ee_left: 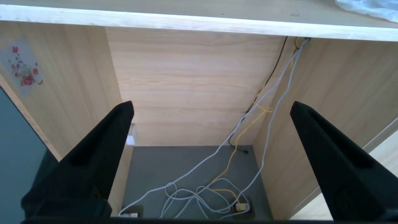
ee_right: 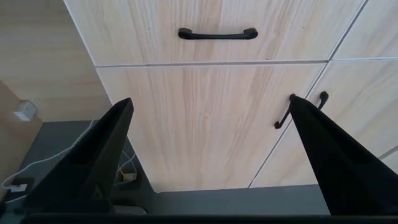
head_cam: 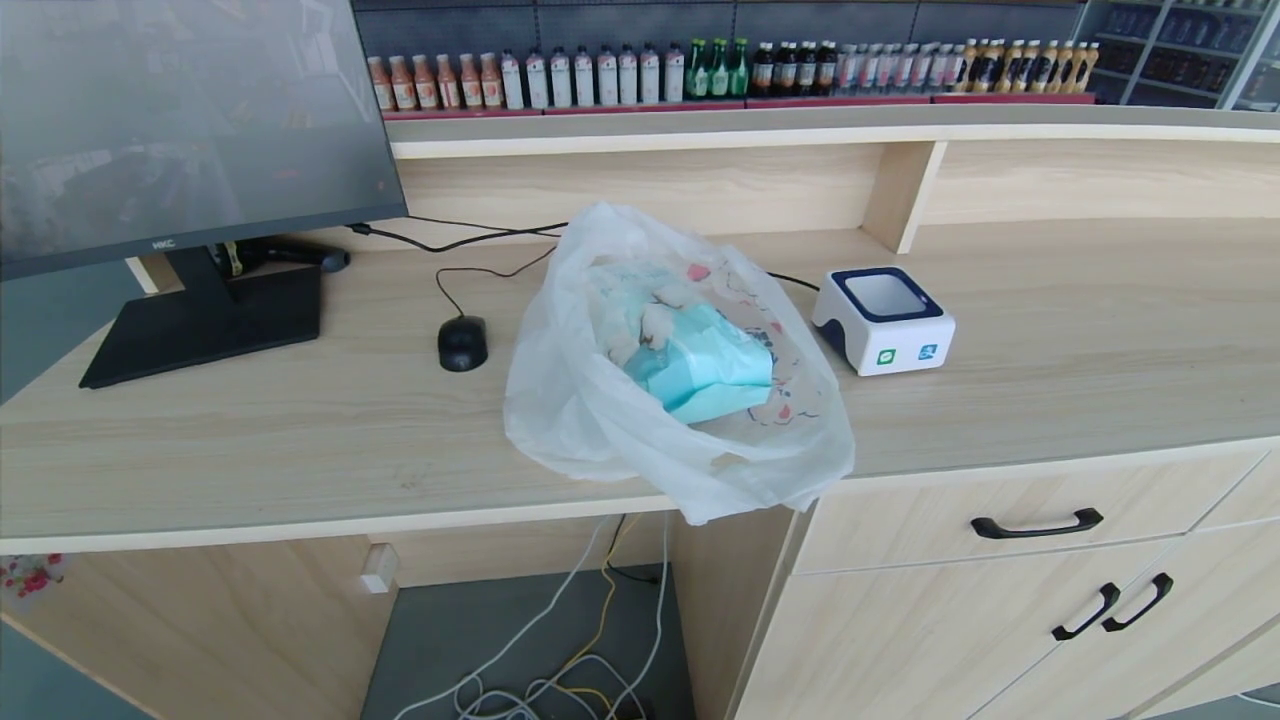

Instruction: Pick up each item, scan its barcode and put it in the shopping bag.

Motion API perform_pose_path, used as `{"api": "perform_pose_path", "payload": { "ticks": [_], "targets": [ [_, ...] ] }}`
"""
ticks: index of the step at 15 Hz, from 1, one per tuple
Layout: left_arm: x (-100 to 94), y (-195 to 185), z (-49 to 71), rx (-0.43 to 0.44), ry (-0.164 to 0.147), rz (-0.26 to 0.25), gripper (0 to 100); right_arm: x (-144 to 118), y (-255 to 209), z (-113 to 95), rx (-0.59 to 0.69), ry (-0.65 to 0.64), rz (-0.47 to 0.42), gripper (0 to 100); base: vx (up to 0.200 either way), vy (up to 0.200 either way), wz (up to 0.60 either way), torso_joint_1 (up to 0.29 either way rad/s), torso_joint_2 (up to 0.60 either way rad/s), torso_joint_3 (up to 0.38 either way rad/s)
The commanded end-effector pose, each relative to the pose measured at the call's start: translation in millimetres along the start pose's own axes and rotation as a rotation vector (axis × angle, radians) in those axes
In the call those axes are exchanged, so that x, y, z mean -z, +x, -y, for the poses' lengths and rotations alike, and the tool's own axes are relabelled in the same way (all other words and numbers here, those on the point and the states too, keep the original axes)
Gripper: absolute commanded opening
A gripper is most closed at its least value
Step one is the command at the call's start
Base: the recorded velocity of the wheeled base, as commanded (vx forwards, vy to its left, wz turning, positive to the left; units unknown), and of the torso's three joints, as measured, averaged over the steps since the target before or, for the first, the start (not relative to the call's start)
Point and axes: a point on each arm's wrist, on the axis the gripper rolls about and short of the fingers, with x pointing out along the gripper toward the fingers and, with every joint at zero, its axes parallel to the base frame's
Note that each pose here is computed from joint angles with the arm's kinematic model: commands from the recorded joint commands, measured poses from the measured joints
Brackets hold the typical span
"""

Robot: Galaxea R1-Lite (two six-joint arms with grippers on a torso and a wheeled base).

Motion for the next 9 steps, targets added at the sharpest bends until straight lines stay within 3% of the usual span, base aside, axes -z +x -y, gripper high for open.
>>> {"api": "perform_pose_path", "payload": {
  "ticks": [1,9],
  "targets": [
    [0.0,0.0,0.0,0.001,0.000,0.000,100,1.4,-3.8,-0.5,0.030,0.013,0.049,100,0.000,0.000,0.00,0.000,0.00,0.000],
    [0.0,0.0,0.0,-0.001,0.000,0.000,100,1.4,-3.8,-0.5,0.030,0.035,0.049,100,0.000,0.000,0.00,0.000,0.00,0.000]
  ]
}}
